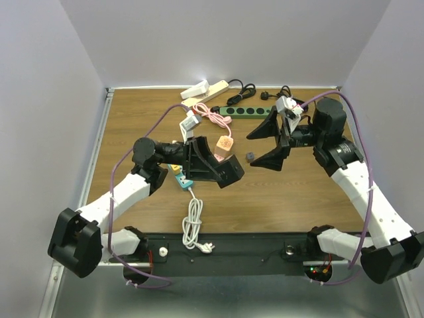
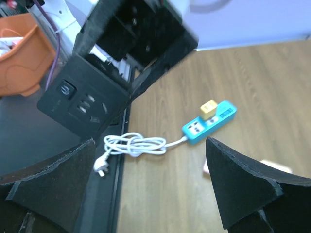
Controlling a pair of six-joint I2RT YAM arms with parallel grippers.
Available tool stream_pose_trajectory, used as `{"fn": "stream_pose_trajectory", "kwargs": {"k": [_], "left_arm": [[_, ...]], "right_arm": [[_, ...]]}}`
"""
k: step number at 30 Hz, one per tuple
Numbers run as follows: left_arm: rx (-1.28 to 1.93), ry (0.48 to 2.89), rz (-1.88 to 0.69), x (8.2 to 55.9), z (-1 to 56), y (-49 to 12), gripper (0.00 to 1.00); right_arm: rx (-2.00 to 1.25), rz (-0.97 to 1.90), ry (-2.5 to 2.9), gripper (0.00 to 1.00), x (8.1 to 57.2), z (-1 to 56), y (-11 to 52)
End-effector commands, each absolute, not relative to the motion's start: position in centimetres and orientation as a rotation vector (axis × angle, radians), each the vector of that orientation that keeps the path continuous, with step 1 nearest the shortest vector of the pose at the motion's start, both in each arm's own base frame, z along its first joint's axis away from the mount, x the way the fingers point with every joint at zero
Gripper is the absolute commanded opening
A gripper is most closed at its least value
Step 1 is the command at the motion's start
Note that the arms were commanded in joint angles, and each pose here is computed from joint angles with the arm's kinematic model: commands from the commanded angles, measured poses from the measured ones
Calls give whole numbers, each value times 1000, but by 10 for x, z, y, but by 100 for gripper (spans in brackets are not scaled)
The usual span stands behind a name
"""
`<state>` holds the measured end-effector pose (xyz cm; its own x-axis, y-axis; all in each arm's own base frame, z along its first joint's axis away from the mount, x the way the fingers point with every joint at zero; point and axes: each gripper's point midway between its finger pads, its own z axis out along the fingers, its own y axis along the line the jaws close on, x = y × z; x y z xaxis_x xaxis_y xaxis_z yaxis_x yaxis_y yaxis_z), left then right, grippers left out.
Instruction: Insert the plug
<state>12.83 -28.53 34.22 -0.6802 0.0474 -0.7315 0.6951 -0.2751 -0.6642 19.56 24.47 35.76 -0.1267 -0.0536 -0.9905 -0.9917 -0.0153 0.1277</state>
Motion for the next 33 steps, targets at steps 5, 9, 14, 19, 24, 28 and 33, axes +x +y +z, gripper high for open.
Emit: {"fn": "stream_pose_trajectory", "kwargs": {"k": [5, 9, 14, 19, 24, 28, 33], "left_arm": [[939, 1216, -2311, 67, 388, -245, 0], [946, 1189, -2304, 69, 397, -245, 0], [957, 1133, -2304, 69, 413, -245, 0], [987, 1124, -2297, 63, 416, -242, 0], [1014, 1094, -2291, 54, 416, -240, 0], [1044, 1056, -2281, 45, 422, -236, 0], [1047, 1052, -2295, 40, 420, -235, 0]], "right_arm": [[-1357, 1185, 1021, 100, 179, 415, 252], [-1413, 1254, 977, 100, 161, 414, 268], [-1429, 1277, 981, 100, 150, 403, 282], [-1417, 1271, 1017, 100, 158, 394, 287], [-1409, 1245, 1020, 100, 165, 394, 289], [-1397, 1222, 1042, 100, 174, 387, 292], [-1366, 1171, 1052, 100, 183, 393, 292]]}}
